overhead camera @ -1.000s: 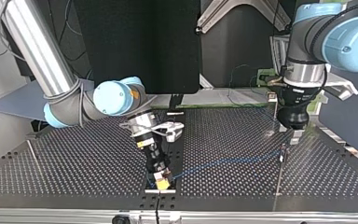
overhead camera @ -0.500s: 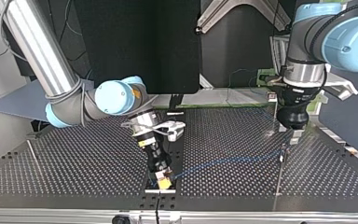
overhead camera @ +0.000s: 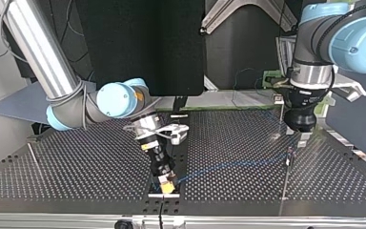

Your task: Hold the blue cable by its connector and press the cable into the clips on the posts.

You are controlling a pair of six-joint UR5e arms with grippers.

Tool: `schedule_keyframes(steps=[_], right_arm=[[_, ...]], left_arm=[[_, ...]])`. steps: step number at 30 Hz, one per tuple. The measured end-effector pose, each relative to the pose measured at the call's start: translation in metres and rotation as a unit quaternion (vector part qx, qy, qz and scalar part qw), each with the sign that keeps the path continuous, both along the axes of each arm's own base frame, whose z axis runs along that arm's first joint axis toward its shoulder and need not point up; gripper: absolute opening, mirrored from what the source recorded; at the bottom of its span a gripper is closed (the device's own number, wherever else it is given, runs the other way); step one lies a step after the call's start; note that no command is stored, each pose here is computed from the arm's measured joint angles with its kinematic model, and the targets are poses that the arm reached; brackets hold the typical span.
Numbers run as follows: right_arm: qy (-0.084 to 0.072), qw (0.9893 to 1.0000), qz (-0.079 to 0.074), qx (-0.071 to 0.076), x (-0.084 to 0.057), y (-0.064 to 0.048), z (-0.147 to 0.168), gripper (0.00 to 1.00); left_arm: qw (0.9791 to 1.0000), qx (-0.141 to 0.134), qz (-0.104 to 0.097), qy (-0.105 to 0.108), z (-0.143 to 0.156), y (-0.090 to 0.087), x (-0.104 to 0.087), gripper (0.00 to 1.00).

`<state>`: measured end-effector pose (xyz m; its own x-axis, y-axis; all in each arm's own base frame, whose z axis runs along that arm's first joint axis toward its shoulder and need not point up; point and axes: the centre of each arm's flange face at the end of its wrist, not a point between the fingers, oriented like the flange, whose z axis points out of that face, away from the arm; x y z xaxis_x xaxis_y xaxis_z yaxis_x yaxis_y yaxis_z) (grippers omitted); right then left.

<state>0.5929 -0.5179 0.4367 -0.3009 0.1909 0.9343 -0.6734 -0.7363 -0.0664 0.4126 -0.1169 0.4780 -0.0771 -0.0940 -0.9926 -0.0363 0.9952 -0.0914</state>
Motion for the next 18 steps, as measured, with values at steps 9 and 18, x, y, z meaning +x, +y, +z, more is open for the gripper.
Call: schedule_keyframes(steps=[9,18], right_arm=[[0.001,1.0,-0.001,0.001,-0.001,-0.001,0.0,0.0],[0.0,1.0,0.0,0.001,0.001,0.001,0.0,0.0]], left_arm=[[0.9989,0.013,-0.044,-0.011,-0.001,-0.015,0.006,1.0],[0.9955,0.006,-0.092,-0.017,-0.013,-0.038,0.029,1.0]])
